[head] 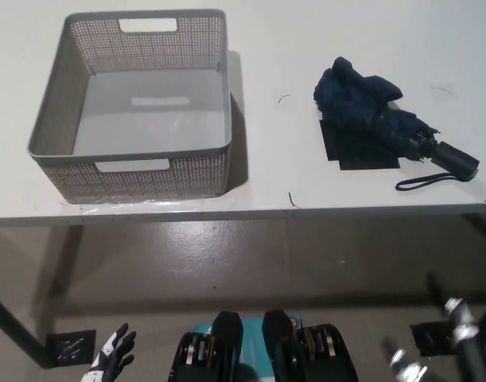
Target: Use the right hand to pick up a umbrella on the right side and place it into a container on the lft side
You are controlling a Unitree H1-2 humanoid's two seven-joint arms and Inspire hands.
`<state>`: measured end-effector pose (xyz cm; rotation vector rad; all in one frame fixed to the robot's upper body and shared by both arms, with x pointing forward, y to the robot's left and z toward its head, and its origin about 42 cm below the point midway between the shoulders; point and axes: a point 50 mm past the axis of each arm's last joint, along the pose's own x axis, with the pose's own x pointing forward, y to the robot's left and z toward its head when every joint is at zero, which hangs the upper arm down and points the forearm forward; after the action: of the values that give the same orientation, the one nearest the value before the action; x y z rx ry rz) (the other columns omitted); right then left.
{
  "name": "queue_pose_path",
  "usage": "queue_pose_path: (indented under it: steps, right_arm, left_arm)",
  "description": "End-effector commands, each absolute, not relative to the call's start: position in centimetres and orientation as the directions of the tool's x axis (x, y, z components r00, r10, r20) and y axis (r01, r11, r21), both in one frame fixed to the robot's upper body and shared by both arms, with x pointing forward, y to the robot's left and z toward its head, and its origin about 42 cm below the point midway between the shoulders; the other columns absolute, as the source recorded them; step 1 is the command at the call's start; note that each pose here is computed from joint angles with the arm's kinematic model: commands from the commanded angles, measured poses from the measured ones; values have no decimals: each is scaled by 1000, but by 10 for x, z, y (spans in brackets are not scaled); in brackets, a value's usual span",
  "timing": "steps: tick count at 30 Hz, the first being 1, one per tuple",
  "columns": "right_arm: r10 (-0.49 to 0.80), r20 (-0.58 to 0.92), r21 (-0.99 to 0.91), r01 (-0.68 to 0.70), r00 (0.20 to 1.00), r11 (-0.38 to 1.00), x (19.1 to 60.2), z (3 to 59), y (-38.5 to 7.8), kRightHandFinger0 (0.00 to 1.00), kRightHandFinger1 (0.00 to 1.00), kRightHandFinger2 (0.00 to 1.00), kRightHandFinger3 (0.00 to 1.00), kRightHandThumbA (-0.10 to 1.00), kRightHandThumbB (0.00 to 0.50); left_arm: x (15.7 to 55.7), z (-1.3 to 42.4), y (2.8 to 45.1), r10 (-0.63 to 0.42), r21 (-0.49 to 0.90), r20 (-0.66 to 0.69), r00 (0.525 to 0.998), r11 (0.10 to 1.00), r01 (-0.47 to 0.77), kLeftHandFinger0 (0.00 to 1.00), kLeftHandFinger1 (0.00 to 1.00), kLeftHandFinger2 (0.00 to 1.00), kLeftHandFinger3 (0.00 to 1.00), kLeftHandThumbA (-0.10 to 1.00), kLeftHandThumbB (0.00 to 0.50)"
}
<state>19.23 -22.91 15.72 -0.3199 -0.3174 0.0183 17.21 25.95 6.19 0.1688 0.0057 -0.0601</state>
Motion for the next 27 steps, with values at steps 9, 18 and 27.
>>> queue_pose_path:
  steps: [9,18,27]
  right_arm:
    - [78,426,-676,260,902,689,341,304,-260,1000,1000,1000,1000,826,385]
    - [52,251,-807,179,967,563,473,346,-259,1000,1000,1000,1000,944,472]
    - [30,115,-875,87,993,476,537,347,-245,1000,1000,1000,1000,893,468]
  left_arm:
    - [168,69,262,-96,202,40,995,976,86,1000,1000,1000,1000,1000,8]
    - [169,69,262,-105,213,37,994,972,95,1000,1000,1000,1000,1000,6]
    - [162,68,260,-106,208,23,994,973,99,1000,1000,1000,1000,1000,4]
